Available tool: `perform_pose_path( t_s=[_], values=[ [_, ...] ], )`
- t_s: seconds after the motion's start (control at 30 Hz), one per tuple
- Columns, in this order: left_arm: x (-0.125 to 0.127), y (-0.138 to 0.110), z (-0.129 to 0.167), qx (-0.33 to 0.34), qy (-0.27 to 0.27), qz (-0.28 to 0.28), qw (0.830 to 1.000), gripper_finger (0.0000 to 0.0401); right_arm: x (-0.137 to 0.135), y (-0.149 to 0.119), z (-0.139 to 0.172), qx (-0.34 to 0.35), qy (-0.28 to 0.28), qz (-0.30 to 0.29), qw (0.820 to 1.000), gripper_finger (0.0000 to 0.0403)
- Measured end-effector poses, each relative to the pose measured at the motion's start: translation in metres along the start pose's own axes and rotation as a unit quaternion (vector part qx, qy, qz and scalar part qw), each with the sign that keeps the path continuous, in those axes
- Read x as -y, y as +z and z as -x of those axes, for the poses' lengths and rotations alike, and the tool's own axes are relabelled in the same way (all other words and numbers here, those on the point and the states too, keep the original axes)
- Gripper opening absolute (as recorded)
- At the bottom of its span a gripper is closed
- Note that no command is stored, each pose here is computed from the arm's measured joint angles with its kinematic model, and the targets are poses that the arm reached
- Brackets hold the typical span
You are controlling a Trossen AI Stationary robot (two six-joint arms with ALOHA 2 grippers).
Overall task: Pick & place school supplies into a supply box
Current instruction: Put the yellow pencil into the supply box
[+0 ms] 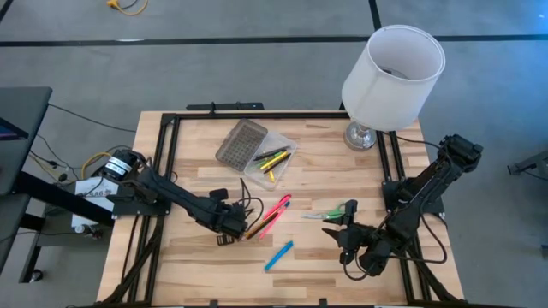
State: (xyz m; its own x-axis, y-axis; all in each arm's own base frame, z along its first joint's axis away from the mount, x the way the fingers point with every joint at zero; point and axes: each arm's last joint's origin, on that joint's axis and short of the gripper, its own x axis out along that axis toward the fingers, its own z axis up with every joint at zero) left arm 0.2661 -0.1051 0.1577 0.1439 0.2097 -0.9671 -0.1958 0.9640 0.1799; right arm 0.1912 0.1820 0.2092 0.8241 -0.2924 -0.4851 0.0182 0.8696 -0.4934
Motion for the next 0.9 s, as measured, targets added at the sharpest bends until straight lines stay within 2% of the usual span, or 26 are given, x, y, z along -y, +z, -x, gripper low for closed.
perform_pose_path(
  t_s=[0.2, 0.37, 0.47, 0.63, 0.9],
  values=[
    [0.003, 0.02, 0.019, 0.046, -0.002, -0.021, 0.999, 0.0034, 0.004, 0.001, -0.005, -0.006, -0.008, -0.006, 1.0, 0.0116],
    [-0.013, 0.043, 0.031, 0.091, 0.034, -0.009, 0.995, 0.0034, 0.008, 0.001, -0.01, -0.012, -0.016, -0.011, 1.0, 0.0116],
    [-0.029, 0.057, 0.033, 0.106, 0.055, 0.006, 0.993, 0.0034, 0.01, 0.001, -0.012, -0.015, -0.019, -0.013, 1.0, 0.0116],
    [-0.066, 0.082, 0.029, 0.132, 0.061, 0.036, 0.989, 0.0034, 0.011, 0.001, -0.013, -0.016, -0.021, -0.014, 1.0, 0.0116],
    [-0.132, 0.115, 0.019, 0.201, -0.005, 0.082, 0.976, 0.0034, 0.011, 0.001, -0.013, -0.018, -0.021, -0.012, 1.0, 0.0116]
  ],
)
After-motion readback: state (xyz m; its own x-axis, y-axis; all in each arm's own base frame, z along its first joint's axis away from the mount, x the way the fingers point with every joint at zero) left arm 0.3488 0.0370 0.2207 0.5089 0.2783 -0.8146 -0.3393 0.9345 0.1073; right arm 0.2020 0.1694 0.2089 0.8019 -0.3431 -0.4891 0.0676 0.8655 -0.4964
